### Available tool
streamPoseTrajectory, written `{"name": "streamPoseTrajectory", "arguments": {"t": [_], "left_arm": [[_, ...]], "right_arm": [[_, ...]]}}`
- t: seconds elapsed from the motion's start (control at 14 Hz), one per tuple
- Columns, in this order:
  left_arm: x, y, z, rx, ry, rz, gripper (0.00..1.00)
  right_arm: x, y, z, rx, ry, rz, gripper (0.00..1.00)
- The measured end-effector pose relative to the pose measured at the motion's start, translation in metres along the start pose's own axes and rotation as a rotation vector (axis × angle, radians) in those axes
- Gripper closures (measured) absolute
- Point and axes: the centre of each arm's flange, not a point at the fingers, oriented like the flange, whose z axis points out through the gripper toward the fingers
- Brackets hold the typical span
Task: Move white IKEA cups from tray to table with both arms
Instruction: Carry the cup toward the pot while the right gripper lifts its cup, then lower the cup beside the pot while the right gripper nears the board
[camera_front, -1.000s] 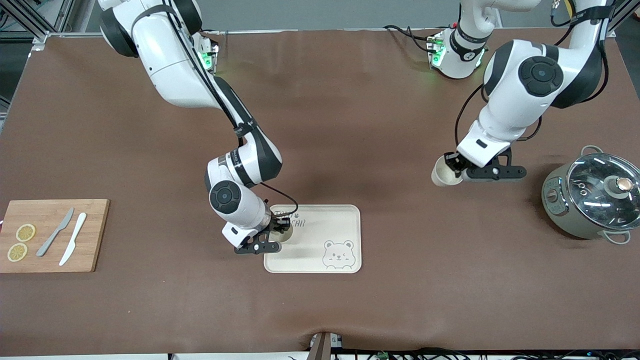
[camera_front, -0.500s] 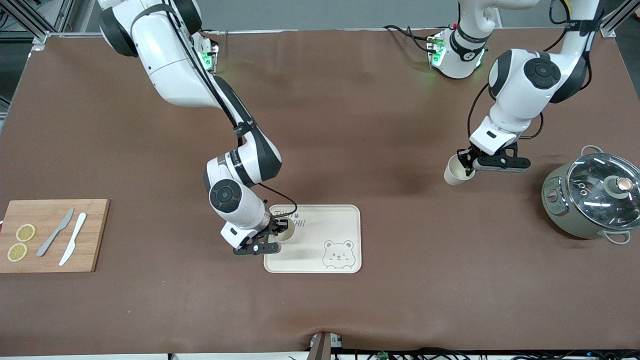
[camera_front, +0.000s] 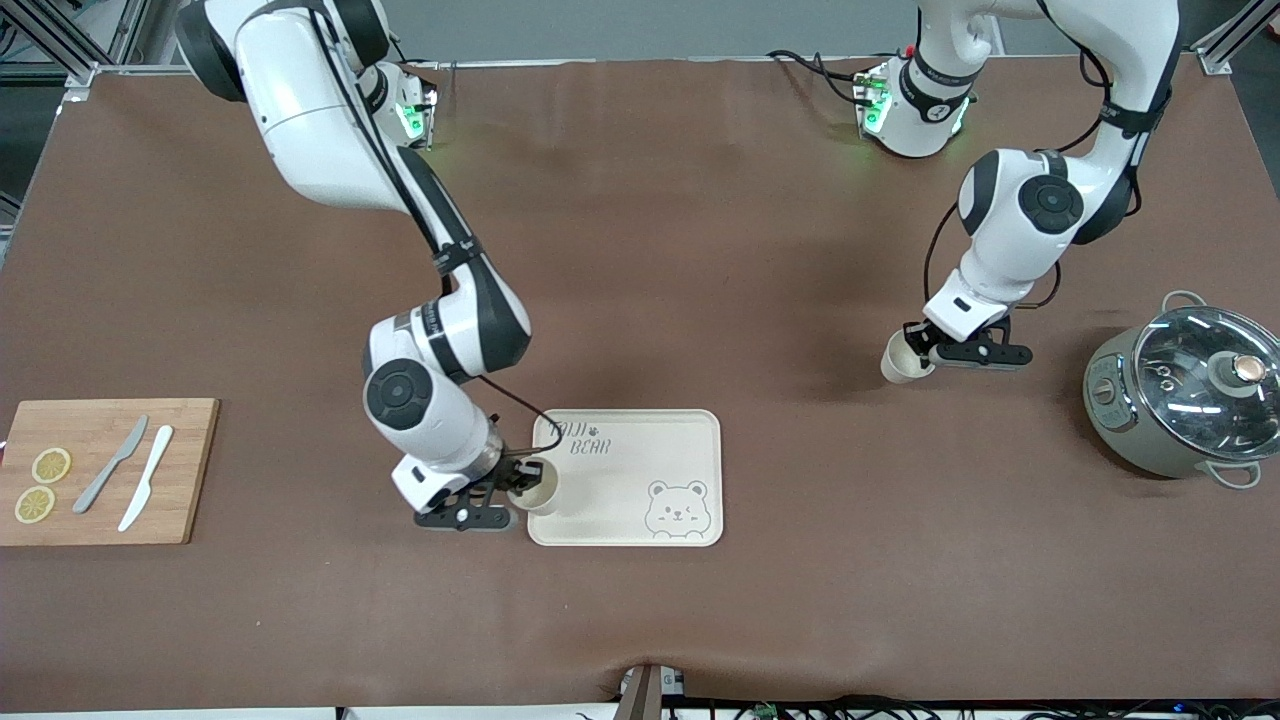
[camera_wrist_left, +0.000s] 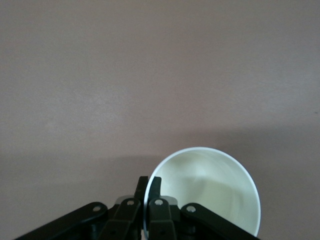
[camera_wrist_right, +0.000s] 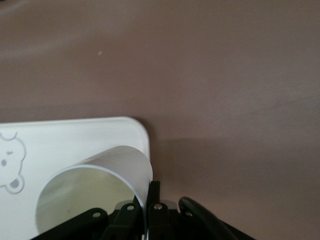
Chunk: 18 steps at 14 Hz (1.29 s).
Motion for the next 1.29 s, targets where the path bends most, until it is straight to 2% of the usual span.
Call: {"name": "streamPoseTrajectory", "arguments": {"t": [0.29,0.79,1.29], "left_arm": [[0.007,-0.002,0.017,0.003,-0.021,-0.004,0.96],[0.026,0.0,0.029,0.002,-0.011,-0.004,0.96],[0.028,0.01,0.044,-0.011,0.032,0.012,0.96]], "right_arm": [[0.032,0.057,-0.013,-0.008,0.032,0.021,0.97],[0.068,0.167,-0.026,-0.042,0.052,-0.101,0.97],[0.087,0.288,-0.039,-0.085,0.056,-0.237,0.97]]}}
